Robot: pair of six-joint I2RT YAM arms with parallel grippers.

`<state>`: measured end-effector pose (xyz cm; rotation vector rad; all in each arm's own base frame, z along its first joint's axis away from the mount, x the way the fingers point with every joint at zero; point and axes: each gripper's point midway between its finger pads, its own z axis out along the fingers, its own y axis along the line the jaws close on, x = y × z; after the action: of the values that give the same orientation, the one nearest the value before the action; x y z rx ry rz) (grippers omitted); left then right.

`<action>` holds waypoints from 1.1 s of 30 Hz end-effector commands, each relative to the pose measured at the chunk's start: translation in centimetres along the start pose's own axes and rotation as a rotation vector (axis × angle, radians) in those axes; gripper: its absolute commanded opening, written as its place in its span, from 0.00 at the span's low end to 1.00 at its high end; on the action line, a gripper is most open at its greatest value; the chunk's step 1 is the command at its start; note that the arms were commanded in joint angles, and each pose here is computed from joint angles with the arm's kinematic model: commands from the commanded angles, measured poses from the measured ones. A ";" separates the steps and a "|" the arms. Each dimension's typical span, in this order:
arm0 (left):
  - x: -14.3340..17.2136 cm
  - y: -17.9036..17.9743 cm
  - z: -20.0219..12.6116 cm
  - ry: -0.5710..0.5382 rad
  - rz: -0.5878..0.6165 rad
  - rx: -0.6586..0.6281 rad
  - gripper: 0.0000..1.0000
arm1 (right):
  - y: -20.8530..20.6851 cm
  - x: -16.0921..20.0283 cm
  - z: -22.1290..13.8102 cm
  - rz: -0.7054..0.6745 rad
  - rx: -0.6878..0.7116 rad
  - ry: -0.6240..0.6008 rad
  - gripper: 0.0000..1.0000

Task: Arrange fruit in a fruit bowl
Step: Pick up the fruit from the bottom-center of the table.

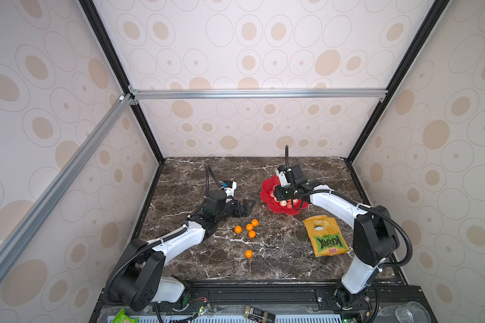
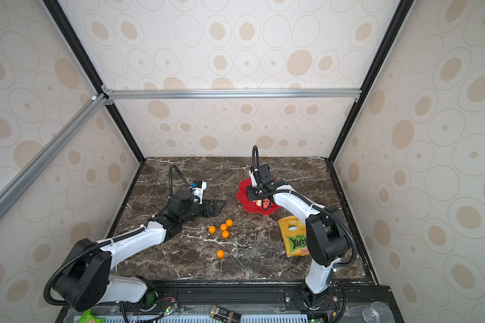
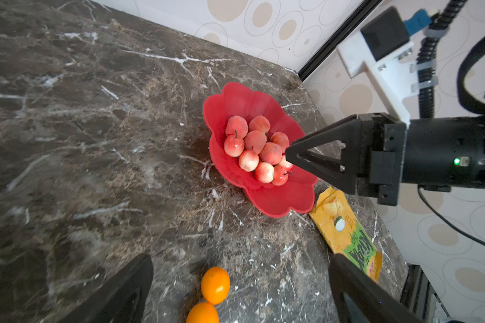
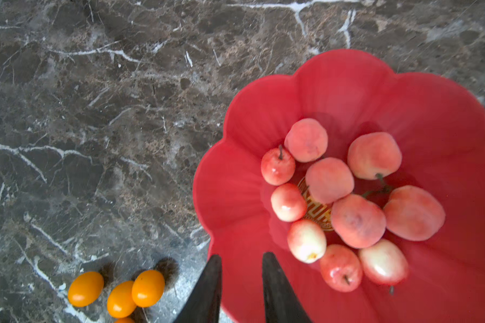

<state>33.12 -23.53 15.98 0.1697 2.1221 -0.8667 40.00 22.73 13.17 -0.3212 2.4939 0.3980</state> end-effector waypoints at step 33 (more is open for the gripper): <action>6.5 1.8 -12.6 0.141 -0.210 -0.200 0.99 | 14.4 16.8 -4.2 -0.027 -0.007 0.406 0.47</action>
<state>22.14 -16.18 14.81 -0.0757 2.3340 -0.8285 20.72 31.95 9.99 -0.5040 2.8366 0.4079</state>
